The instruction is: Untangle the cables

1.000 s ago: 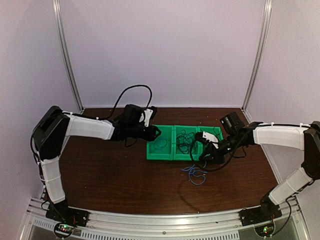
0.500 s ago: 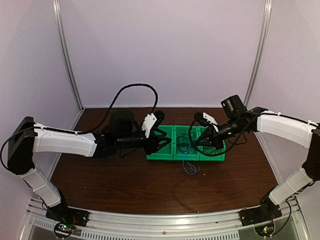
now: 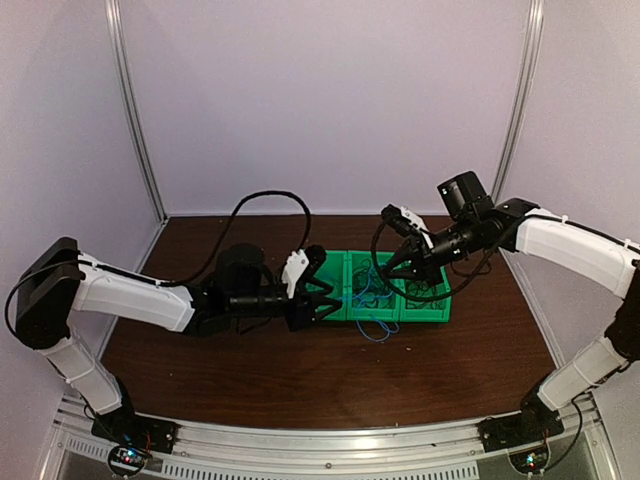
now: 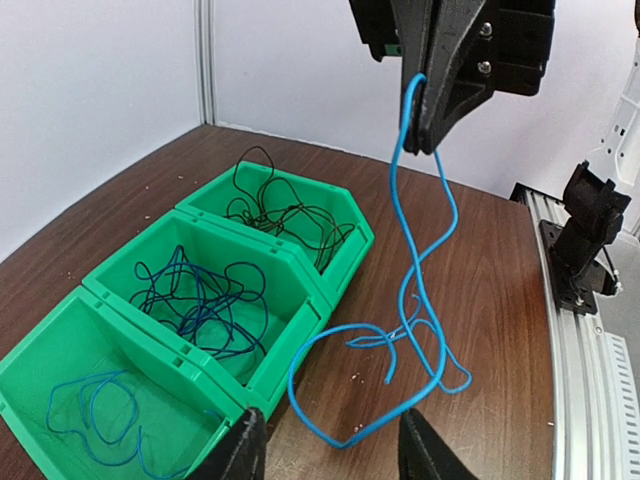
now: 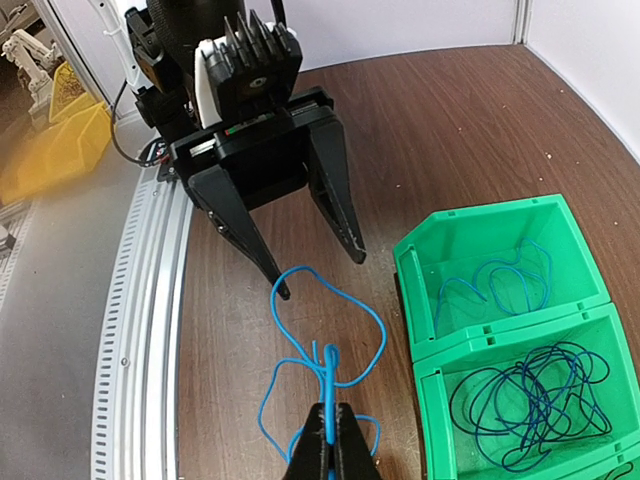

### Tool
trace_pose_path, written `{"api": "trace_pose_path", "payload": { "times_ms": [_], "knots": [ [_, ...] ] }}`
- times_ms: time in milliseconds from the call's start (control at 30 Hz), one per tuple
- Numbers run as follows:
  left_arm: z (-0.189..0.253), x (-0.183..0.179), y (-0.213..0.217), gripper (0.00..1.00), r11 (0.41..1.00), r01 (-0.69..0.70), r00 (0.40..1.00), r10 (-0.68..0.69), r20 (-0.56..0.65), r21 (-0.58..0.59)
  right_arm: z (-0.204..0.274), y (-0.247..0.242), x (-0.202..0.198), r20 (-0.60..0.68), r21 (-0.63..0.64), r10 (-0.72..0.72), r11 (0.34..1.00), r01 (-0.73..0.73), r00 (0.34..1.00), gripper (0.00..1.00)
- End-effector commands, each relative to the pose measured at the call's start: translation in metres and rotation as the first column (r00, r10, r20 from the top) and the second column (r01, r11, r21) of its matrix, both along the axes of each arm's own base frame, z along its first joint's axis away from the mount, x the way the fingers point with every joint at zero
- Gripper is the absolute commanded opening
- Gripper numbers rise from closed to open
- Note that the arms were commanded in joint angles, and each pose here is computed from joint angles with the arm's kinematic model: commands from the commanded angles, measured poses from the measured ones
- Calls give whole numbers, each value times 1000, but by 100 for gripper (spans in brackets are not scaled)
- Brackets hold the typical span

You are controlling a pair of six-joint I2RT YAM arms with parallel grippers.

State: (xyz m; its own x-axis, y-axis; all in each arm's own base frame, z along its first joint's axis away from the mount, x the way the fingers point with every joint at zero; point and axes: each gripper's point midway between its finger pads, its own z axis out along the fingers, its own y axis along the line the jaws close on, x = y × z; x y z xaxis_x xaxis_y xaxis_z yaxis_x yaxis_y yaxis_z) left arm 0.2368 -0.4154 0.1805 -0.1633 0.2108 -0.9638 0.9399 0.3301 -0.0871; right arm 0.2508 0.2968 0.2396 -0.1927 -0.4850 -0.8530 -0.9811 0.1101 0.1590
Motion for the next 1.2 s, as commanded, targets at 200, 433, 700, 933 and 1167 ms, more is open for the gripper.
{"api": "trace_pose_path", "payload": {
  "times_ms": [200,433,700,933,1167],
  "knots": [
    [34,-19,-34,45,977,178,983,-171,62,-120,1,11,-12,-9,-7,33,999,-33,999,0],
    [25,-37,-50,45,944,291,955,-296,-8,-155,3,12,-12,-1,-5,33,999,-33,999,0],
    [11,-35,-57,42,950,274,957,-285,-59,-149,12,13,-11,11,10,32,999,-32,999,0],
    [4,-29,-60,28,958,247,961,-262,-92,-148,12,11,-11,20,5,27,1000,-27,999,0],
    [6,-30,-59,19,960,241,961,-257,-105,-146,7,8,-12,35,-6,17,1000,-17,999,0]
  ]
}}
